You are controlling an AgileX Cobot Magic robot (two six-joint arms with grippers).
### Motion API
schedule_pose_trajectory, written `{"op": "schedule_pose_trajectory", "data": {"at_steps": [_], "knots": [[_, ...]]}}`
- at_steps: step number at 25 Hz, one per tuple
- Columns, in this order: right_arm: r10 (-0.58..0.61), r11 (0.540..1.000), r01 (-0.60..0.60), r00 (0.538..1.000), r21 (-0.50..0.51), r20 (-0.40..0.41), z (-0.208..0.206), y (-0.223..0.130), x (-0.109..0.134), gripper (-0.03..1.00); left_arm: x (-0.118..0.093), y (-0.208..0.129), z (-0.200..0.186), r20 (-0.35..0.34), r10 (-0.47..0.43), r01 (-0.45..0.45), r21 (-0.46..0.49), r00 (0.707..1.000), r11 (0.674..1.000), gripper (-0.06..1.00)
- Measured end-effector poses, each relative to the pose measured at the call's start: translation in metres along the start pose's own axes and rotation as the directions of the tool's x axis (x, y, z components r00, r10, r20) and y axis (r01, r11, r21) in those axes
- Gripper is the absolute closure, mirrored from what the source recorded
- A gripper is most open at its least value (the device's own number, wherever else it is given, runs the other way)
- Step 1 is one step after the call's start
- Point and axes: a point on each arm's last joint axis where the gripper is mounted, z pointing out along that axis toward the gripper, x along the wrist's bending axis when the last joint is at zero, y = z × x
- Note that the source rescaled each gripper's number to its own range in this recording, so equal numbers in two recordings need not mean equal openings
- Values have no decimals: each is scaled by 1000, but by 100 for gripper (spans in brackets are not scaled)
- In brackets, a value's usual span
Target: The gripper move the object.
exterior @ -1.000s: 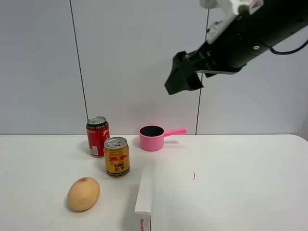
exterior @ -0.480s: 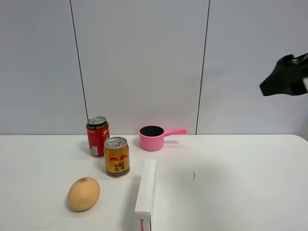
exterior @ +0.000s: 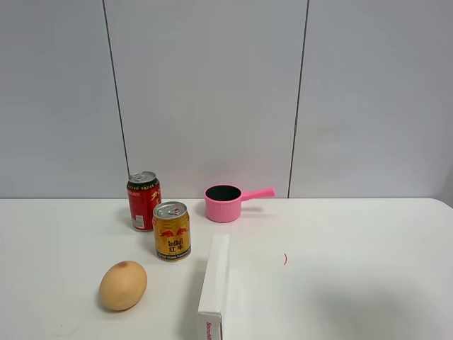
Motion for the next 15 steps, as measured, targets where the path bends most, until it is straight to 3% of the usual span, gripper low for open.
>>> {"op": "schedule_pose_trajectory", "data": {"at_steps": [8, 15], "knots": [[24, 995, -28, 999, 97, 40, -53, -32, 0, -3, 0, 0, 0, 0, 0, 0, 0, 1000, 1000, -6], [64, 992, -69, 997, 105, 50, -79, -49, 3, -3, 0, 0, 0, 0, 0, 0, 0, 1000, 1000, -6]]}}
